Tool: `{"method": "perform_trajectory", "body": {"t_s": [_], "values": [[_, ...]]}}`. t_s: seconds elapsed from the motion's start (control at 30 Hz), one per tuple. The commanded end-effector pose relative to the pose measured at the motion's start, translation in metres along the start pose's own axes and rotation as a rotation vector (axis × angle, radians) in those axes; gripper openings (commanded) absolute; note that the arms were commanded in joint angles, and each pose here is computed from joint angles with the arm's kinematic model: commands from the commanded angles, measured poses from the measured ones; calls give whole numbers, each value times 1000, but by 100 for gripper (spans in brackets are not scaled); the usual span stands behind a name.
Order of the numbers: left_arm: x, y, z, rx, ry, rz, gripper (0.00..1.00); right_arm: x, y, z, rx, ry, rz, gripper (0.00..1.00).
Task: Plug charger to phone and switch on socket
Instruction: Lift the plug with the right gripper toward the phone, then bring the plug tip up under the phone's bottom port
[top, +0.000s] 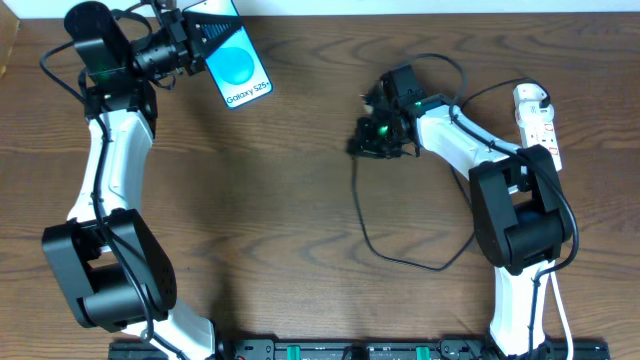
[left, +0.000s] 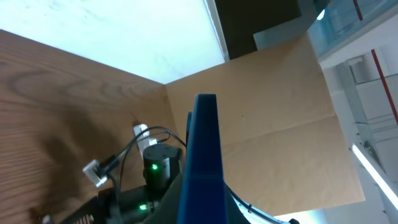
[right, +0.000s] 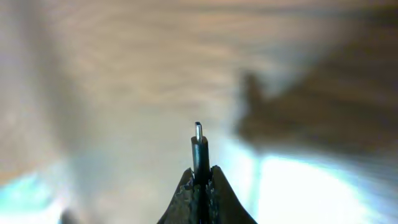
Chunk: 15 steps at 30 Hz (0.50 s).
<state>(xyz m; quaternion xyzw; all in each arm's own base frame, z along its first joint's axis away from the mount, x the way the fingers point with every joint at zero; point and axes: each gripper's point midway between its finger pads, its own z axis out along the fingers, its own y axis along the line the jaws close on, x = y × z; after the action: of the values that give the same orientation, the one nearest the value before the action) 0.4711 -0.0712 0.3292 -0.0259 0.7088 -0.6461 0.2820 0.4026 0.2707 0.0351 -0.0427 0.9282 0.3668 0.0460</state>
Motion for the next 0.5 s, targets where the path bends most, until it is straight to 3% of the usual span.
{"method": "perform_trajectory", "body": {"t_s": [0.0,0.17,0.47], "values": [[-8,-15,-16,0,-29,21,7,25,77,-24,-519,124,-236,1],[-11,-14,-19,-4,-40,20,7,31,112,-47,-749,163,-304,1],[-17,-12,-19,-19,-80,19,7,36,147,-63,-857,194,-382,1]]}}
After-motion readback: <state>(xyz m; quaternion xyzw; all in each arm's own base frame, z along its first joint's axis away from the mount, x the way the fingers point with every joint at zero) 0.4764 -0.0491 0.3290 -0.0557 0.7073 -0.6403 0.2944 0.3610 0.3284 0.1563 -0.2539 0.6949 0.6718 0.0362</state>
